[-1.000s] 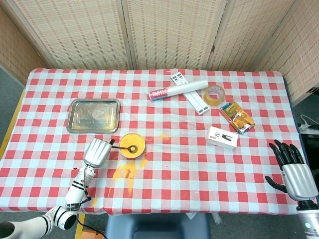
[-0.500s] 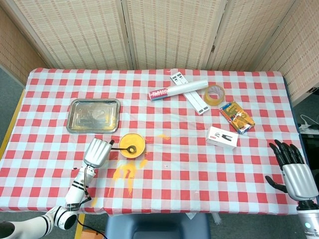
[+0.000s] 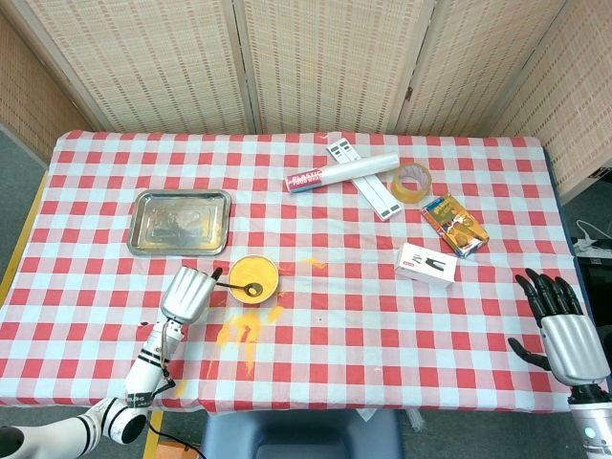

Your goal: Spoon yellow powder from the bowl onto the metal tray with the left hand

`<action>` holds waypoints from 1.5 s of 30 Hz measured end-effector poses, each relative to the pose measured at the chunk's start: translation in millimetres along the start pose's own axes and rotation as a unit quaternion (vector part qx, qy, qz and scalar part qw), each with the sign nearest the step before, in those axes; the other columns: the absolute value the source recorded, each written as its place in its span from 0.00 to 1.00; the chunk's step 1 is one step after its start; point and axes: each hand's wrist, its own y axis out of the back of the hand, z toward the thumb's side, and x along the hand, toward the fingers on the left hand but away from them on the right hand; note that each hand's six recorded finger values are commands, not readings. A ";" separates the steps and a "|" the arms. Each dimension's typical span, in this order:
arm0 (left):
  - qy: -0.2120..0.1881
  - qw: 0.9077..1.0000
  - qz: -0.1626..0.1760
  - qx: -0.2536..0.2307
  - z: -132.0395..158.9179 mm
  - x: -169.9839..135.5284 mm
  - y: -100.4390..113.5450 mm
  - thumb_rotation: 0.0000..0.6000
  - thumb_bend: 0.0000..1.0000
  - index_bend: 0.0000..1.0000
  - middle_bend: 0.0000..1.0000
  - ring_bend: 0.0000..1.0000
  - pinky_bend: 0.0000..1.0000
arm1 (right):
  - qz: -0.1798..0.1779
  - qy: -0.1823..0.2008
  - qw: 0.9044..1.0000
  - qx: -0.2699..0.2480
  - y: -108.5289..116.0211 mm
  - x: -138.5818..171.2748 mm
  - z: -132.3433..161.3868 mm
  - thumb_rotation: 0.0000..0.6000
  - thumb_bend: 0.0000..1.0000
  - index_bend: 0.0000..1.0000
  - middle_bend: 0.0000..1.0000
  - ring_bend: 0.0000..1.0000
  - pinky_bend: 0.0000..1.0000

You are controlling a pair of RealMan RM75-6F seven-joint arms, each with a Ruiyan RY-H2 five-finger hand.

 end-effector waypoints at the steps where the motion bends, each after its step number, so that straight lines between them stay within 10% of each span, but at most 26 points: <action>1: 0.001 1.000 -0.001 0.001 -0.2 -0.1 -0.5 1.00 0.46 0.43 1.00 1.00 1.00 | 0.000 0.000 1.000 0.000 0.1 0.1 0.0 1.00 0.12 0.00 0.00 0.00 0.00; 45: 0.009 1.000 -0.002 0.009 -4.7 1.8 -3.0 1.00 0.46 0.52 1.00 1.00 1.00 | 0.003 0.000 1.000 0.002 -1.5 0.1 0.9 1.00 0.12 0.00 0.00 0.00 0.00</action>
